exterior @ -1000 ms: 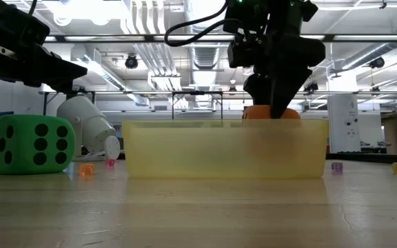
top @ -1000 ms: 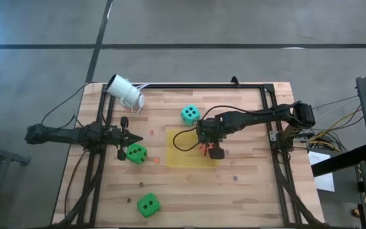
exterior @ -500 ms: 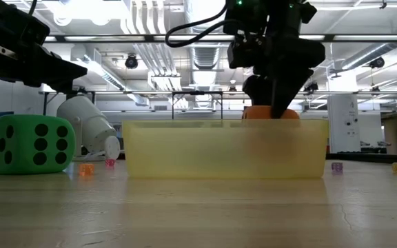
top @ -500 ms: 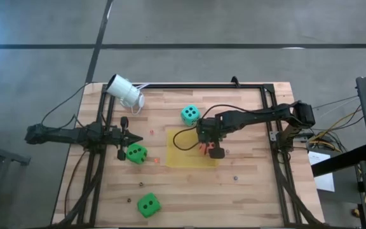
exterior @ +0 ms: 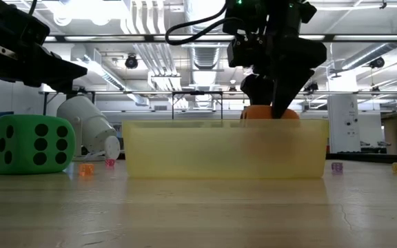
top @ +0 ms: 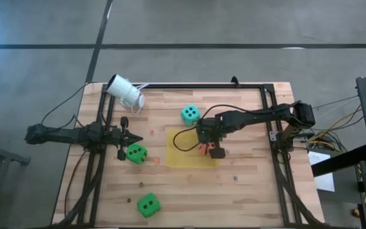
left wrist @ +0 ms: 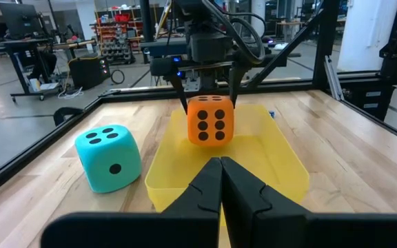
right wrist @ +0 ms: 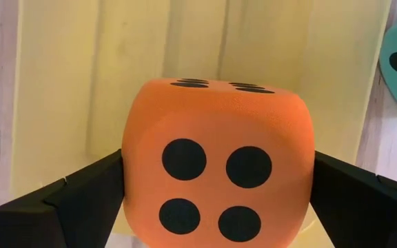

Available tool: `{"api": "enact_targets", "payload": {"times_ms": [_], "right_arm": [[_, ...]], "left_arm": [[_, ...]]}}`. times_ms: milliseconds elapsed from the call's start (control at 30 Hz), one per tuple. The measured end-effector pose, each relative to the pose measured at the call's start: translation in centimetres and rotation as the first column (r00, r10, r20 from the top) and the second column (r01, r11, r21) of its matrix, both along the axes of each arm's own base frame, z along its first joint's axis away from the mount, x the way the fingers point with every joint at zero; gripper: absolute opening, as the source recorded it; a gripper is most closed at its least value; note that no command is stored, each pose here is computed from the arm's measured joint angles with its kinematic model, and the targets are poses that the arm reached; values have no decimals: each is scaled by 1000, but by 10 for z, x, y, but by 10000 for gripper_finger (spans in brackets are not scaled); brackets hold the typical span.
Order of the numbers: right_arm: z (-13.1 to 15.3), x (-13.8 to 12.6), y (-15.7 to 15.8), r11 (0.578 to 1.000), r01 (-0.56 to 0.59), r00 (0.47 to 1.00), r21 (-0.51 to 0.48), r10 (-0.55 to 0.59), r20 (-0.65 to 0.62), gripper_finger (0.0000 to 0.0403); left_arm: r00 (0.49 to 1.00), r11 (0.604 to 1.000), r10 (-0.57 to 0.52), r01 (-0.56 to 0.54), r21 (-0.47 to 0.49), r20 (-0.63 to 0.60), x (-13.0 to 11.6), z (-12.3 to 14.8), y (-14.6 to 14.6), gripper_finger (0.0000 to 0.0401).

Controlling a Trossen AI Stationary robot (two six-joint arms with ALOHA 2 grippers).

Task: Pick & Place Dice
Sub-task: Put the big orange dice into the yellow bin

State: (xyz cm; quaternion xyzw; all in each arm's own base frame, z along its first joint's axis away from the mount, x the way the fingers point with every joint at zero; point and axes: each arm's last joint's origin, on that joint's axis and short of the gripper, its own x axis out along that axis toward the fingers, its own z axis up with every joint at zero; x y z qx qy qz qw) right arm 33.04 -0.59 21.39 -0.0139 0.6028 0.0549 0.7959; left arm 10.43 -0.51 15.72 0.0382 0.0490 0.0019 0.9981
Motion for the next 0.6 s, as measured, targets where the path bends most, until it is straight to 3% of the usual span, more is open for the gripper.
{"api": "enact_targets", "payload": {"times_ms": [433,600], "right_arm": [[2,2,0,998,-54,998,-15,54,20,400],[2,3,0,998,-55,998,-16,55,27,400]], "left_arm": [[1000,1000,12,-12,26,17,0,1,0,8],[999,999,38,-38,3,39,0,15,1,8]]}}
